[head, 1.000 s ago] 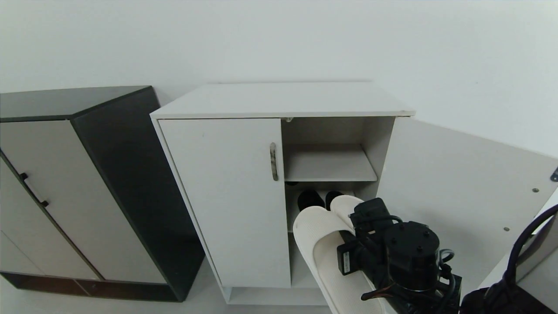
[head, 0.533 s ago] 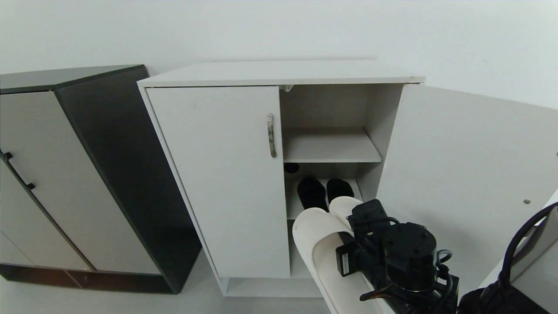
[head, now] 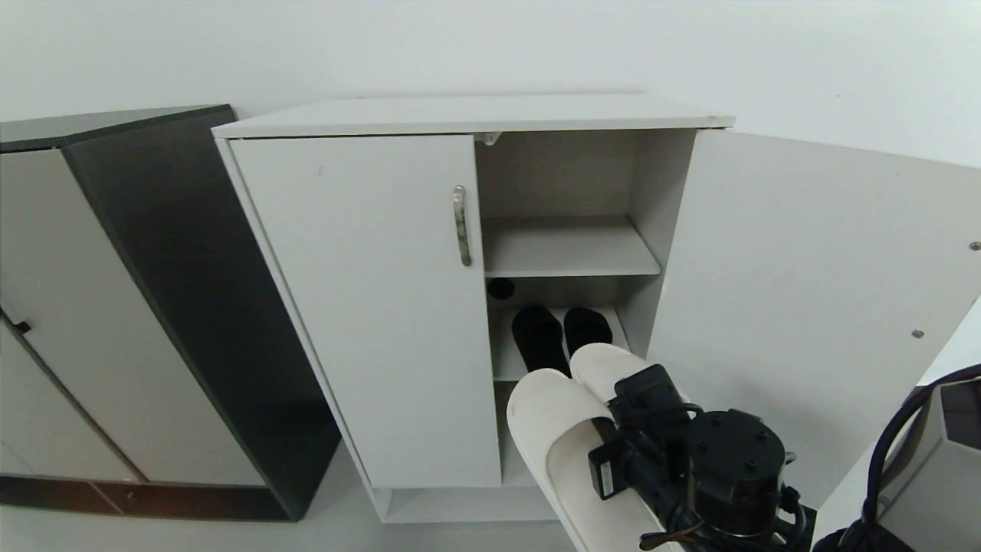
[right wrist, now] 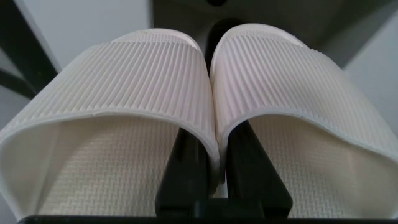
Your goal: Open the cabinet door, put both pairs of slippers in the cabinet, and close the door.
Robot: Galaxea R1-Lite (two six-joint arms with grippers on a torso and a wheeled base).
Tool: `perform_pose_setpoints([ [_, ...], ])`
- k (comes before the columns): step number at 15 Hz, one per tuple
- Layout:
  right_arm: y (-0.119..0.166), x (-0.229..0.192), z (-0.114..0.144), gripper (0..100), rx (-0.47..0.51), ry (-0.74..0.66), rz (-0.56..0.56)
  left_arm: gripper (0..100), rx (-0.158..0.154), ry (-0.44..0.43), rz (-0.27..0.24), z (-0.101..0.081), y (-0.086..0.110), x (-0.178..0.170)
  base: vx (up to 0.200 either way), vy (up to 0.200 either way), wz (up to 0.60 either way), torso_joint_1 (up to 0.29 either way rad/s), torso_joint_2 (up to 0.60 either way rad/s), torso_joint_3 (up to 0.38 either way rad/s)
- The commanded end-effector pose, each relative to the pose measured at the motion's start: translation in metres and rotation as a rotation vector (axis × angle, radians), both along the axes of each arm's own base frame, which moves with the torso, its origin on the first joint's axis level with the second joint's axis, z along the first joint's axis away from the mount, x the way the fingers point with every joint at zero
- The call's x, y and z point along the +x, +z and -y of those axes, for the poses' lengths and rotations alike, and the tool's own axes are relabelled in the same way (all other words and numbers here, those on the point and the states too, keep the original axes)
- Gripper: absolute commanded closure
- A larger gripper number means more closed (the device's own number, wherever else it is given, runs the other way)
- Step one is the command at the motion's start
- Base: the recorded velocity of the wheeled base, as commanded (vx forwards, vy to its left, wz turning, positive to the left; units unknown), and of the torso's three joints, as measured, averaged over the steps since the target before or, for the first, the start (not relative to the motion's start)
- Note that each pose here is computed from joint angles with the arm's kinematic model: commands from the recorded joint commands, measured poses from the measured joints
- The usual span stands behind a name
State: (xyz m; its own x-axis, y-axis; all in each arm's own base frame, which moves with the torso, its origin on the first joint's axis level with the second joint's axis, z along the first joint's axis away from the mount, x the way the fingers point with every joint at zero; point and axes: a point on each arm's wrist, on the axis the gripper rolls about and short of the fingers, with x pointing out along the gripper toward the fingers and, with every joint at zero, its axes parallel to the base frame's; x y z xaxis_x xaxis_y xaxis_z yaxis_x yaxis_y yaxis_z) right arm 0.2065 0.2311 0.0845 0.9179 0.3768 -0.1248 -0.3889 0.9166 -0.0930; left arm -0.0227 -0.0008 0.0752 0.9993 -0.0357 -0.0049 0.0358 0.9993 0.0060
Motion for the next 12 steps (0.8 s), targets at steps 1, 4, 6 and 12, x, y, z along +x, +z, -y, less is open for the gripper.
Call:
perform_pose_setpoints([
  [1, -0.004, 0.000, 0.001, 100, -0.014, 0.000, -0.007, 100, 0.000, 0.000, -0.001, 0.000, 0.000, 0.000, 0.000, 0.000, 0.00, 0.000, 0.00, 0.000],
  [4, -0.012, 0.002, -0.002, 100, -0.024, 0.018, -0.021, 100, -0.008, 0.002, -0.002, 0.000, 0.000, 0.000, 0.000, 0.000, 0.00, 0.000, 0.00, 0.000],
  [6, -0.013, 0.002, -0.002, 100, -0.008, 0.024, -0.009, 100, -0.008, 0.002, -0.002, 0.000, 0.000, 0.000, 0.000, 0.000, 0.00, 0.000, 0.00, 0.000],
  [12, -0.025, 0.018, -0.007, 100, -0.015, -0.009, 0.052, 100, -0.009, 0.004, 0.000, 0.000, 0.000, 0.000, 0.000, 0.000, 0.00, 0.002, 0.05, 0.039],
])
